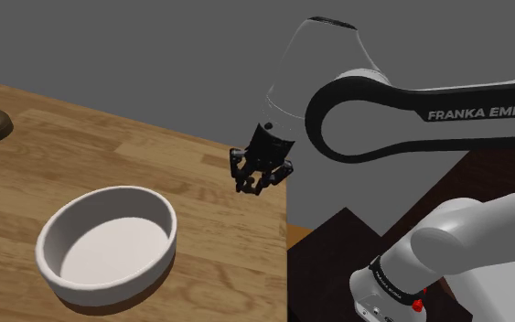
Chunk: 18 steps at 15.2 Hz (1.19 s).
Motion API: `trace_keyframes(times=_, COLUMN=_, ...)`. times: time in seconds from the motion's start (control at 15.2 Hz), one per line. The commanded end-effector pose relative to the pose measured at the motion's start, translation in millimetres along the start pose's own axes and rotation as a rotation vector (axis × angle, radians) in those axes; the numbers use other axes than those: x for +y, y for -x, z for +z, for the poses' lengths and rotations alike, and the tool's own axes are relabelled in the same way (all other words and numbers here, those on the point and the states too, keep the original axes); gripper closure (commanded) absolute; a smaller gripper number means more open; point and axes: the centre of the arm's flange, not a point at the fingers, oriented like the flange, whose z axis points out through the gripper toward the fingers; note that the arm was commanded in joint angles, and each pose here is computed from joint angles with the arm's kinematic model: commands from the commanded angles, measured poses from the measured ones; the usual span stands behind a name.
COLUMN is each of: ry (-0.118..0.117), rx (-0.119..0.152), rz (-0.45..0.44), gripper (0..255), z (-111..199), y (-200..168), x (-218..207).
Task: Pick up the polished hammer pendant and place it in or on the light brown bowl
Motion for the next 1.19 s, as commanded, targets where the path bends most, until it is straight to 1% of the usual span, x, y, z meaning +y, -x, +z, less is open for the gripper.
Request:
trace_keyframes(times=0.0, ry=0.0, rx=0.0, rz=0.0, gripper=255, z=-11.3, y=-1.1, x=-0.2)
trace_keyframes(times=1.12, ry=0.0, rx=0.0, rz=0.0, gripper=255, z=-100.5, y=-3.9, x=-10.1)
